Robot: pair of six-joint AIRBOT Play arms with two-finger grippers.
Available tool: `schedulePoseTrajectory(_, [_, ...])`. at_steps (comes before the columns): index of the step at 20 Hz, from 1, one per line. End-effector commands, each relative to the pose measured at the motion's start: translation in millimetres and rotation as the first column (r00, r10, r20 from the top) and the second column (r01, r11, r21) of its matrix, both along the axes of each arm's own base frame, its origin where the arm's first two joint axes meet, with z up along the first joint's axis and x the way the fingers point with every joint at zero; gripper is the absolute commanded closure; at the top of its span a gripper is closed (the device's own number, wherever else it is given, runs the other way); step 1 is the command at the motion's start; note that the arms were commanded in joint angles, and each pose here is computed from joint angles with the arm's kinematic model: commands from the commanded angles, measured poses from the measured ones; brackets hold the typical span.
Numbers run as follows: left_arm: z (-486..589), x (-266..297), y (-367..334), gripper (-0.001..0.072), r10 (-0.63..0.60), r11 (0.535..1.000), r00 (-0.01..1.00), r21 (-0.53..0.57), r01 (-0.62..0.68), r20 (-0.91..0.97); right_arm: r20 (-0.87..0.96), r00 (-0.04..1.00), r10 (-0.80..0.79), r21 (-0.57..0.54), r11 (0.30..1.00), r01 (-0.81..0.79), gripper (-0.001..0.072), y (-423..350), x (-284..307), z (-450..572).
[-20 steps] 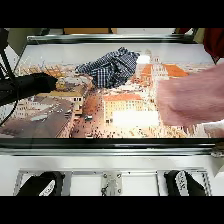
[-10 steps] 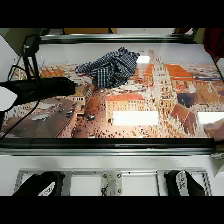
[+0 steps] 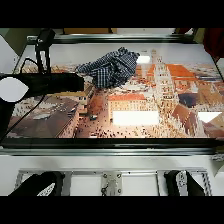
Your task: Fold the clothes and pants, and hang the long-sleeved shirts on hangers.
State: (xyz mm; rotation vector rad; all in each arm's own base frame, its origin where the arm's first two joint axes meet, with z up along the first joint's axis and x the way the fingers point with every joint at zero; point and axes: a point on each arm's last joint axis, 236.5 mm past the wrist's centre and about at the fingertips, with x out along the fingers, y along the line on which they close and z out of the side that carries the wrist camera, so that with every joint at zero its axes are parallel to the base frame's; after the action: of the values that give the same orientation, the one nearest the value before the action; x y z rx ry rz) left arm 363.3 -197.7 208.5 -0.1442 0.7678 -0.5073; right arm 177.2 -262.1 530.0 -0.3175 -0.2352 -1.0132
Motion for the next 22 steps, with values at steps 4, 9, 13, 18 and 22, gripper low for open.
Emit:
schedulePoseTrajectory(4, [-1.7,-2.7,-0.4,0.0696,-0.008,1.000,1.000,0.009,0.008,-0.017,0.004,1.000,-0.021,-0.002,1.000,0.021,0.0707,-7.8,-3.0,-0.1])
schedulePoseTrajectory(9, [-3.6,-4.6,-0.3,0.0696,-0.011,1.000,1.000,0.013,0.011,-0.027,0.016,0.993,-0.115,0.060,0.992,0.113,0.0707,-44.1,-22.7,-14.9])
schedulePoseTrajectory(13, [-3.5,-4.5,-0.3,0.0696,-0.011,1.000,1.000,0.013,0.011,-0.027,0.073,0.980,-0.183,0.148,0.974,0.171,0.0706,-79.1,-42.3,-31.5])
schedulePoseTrajectory(18, [-5.3,-6.7,-0.5,0.0696,-0.015,1.000,0.999,0.016,0.015,-0.038,0.044,0.979,-0.200,0.215,0.959,0.187,0.0707,-108.5,-36.8,-57.3])
schedulePoseTrajectory(22, [-13.7,-15.4,1.1,0.0696,-0.027,0.999,0.996,0.037,0.030,-0.083,0.072,0.976,-0.206,0.262,0.948,0.180,0.0707,-122.0,-36.1,-68.4])
